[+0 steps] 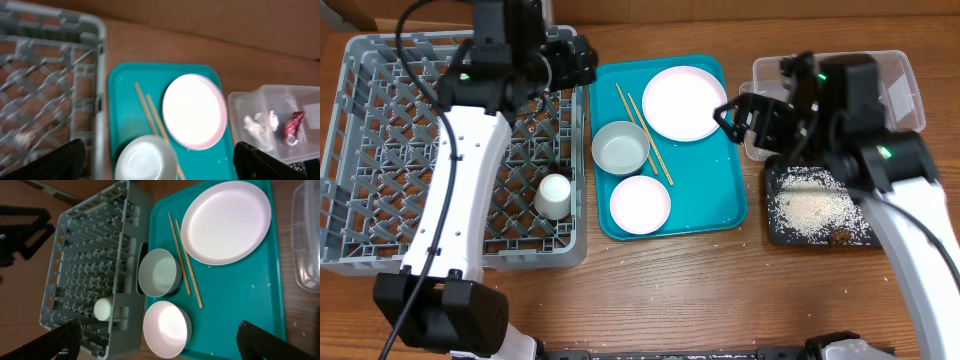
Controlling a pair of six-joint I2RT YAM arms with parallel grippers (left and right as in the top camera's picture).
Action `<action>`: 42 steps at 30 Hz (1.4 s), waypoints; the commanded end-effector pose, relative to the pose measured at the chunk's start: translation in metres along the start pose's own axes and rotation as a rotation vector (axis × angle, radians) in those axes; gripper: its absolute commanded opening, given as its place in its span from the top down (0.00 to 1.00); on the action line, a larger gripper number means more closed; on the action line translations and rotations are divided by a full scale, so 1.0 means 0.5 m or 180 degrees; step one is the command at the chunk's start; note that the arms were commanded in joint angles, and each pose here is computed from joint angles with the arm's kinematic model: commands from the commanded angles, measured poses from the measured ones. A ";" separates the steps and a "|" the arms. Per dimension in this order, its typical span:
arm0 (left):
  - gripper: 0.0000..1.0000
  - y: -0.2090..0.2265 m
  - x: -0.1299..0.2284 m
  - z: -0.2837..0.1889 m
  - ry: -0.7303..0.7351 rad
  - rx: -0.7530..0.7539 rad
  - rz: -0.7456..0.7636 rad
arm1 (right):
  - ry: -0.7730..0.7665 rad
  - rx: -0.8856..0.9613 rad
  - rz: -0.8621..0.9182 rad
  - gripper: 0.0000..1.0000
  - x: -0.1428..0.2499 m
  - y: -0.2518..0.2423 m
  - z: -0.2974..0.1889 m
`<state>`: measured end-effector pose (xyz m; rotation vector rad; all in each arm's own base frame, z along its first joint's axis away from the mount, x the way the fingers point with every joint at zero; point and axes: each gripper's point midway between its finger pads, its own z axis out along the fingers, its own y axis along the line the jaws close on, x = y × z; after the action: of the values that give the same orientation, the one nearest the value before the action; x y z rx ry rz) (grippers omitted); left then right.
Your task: Sort waste into correct bins and load items into the dishwasher
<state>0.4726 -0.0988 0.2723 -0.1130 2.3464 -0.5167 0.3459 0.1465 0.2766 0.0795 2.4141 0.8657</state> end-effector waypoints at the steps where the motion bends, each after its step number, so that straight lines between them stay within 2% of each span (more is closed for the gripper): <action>1: 0.04 -0.054 -0.009 0.002 -0.0076 0.0199 0.0081 | -0.0198 0.0064 -0.0038 0.00 -0.008 0.012 -0.046; 9: 0.02 -0.095 -0.003 0.011 -0.0130 0.0202 0.0211 | -0.0219 -0.0075 -0.0082 0.00 -0.002 0.035 -0.066; 24: 0.02 -0.097 -0.003 0.011 -0.0132 0.0213 0.0212 | -0.0208 -0.0087 -0.0080 0.00 -0.001 0.035 -0.065; 42: 0.02 -0.091 0.008 0.012 -0.0061 0.0173 0.0195 | -0.0026 -0.0162 -0.0016 0.00 -0.005 0.025 -0.011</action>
<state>0.4678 -0.1436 0.2788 0.0003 2.3208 -0.5502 0.3435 0.1496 0.2827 0.0691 2.3974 0.8966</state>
